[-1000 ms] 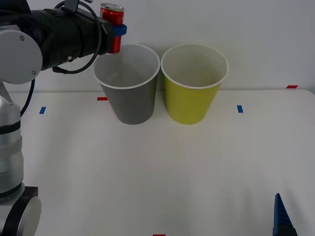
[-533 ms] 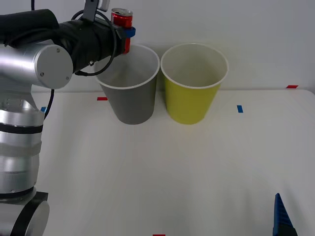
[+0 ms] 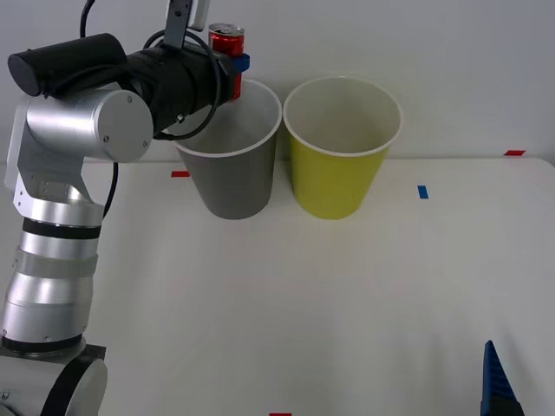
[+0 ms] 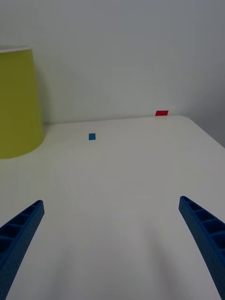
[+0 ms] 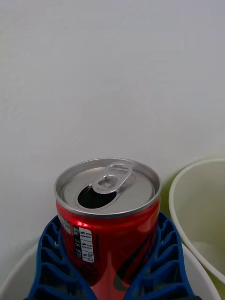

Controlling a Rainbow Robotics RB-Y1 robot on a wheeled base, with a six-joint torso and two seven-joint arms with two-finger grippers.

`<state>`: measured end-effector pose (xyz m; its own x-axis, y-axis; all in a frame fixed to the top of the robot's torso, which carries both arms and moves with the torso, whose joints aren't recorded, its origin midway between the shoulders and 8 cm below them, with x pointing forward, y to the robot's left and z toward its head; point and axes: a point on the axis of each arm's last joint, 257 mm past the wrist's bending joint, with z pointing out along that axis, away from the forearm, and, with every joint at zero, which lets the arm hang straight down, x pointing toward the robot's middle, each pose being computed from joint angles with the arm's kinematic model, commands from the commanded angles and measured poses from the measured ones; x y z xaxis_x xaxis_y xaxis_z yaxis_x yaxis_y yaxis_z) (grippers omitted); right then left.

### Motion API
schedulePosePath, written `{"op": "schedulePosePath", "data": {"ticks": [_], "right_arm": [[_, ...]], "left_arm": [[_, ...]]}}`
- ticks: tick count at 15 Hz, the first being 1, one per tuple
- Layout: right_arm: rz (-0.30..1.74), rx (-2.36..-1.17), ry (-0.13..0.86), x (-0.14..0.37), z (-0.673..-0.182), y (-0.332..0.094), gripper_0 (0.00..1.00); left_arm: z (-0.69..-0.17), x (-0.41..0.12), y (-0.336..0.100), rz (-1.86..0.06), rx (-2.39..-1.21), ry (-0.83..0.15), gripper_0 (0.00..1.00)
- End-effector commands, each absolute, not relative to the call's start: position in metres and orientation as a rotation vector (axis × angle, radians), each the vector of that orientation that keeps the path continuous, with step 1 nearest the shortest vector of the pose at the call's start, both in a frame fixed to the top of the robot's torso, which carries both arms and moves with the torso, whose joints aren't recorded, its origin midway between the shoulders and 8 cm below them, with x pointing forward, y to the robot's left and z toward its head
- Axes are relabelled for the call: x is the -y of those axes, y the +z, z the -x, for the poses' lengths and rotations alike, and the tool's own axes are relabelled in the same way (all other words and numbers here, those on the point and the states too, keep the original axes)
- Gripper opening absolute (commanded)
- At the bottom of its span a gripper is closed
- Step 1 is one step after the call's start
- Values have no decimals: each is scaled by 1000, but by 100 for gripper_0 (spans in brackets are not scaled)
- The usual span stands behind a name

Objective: Put cans in the gray bin and PET bottles in the light green bin.

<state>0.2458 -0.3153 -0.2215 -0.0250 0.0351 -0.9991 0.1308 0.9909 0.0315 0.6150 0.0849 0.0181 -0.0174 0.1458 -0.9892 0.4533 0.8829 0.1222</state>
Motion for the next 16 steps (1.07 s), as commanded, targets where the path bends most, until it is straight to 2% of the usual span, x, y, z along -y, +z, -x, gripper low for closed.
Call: {"op": "schedulePosePath", "data": {"ticks": [1, 2, 3, 9, 16], "right_arm": [[-129, -1595, -77, 315, -246, -221, 100], [-129, -1595, -77, 315, -246, -221, 100], [-129, -1595, -77, 315, -246, -221, 100], [-129, -1595, -77, 315, -246, -221, 100], [-129, -1595, -77, 315, -246, -221, 100]], "left_arm": [[-615, -85, 18, -487, -1584, -251, 0], [-616, -87, 18, -486, -1584, -249, 64], [-616, -87, 18, -486, -1584, -247, 100], [-599, -108, 28, -517, -1564, -332, 100], [-520, -165, 1, -534, -1539, -225, 100]]}}
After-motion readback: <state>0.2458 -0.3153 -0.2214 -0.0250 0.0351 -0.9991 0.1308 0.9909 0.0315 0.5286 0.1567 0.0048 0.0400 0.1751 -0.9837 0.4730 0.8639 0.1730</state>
